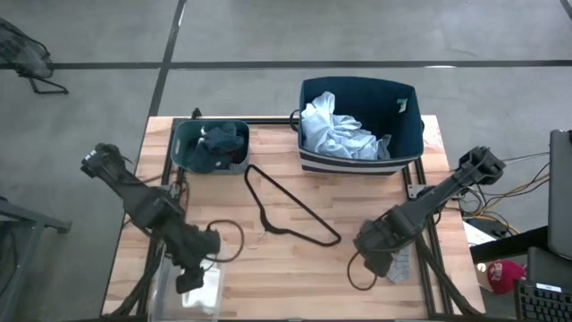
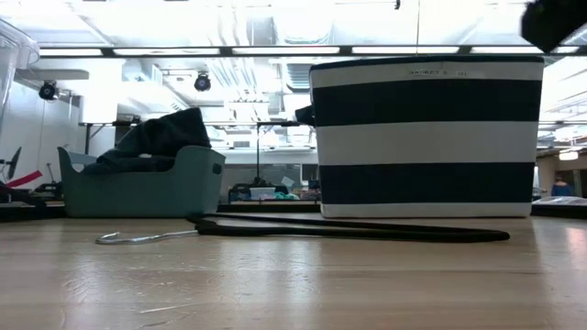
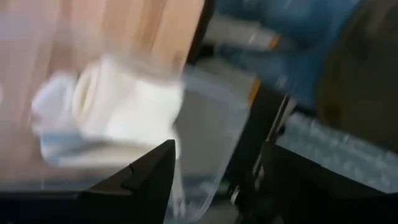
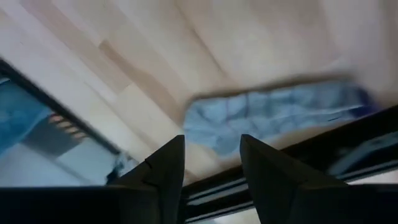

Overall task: Pick & Place Cloths
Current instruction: Put the gray sock into the transparent bin

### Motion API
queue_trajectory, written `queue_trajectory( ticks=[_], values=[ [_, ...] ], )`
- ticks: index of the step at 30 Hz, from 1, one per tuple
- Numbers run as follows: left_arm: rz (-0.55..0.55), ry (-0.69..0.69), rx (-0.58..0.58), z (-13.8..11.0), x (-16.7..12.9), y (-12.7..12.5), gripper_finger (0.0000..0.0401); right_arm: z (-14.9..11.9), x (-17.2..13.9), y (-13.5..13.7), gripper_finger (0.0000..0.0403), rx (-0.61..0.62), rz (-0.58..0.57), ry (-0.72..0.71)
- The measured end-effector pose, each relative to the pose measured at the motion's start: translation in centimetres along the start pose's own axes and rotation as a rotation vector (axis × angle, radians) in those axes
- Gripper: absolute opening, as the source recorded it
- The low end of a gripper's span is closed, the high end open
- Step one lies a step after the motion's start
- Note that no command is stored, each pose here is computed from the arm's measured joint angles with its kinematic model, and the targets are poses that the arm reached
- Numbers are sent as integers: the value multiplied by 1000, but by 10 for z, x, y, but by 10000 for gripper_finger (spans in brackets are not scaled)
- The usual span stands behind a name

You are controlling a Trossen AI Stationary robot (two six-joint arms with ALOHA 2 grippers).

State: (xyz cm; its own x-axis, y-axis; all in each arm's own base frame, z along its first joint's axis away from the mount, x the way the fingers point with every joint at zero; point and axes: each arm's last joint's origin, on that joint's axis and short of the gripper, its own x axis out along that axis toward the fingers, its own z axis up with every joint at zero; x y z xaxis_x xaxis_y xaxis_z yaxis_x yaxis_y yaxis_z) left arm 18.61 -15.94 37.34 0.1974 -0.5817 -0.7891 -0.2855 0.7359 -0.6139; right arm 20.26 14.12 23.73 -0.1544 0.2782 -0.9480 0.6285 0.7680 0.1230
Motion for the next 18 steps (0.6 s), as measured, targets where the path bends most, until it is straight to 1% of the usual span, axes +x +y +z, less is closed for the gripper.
queue_trajectory(
  ticks=[2, 7, 11, 14, 18],
  values=[
    [-27, -98, 32, 0, -17, -9, 242, -1, 8, -3, 157, 20, 34, 28],
    [-67, -386, 119, 1, -59, -29, 241, -5, 34, -14, 167, 63, 47, 80],
    [-55, -624, 193, 2, -86, -38, 241, -3, 55, -25, 168, 118, 4, 95],
    [-71, -729, 242, 3, -97, -44, 241, -2, 68, -37, 160, 166, -45, 110],
    [-84, -812, 285, 5, -102, -49, 241, -1, 81, -47, 144, 181, -66, 123]
  ],
)
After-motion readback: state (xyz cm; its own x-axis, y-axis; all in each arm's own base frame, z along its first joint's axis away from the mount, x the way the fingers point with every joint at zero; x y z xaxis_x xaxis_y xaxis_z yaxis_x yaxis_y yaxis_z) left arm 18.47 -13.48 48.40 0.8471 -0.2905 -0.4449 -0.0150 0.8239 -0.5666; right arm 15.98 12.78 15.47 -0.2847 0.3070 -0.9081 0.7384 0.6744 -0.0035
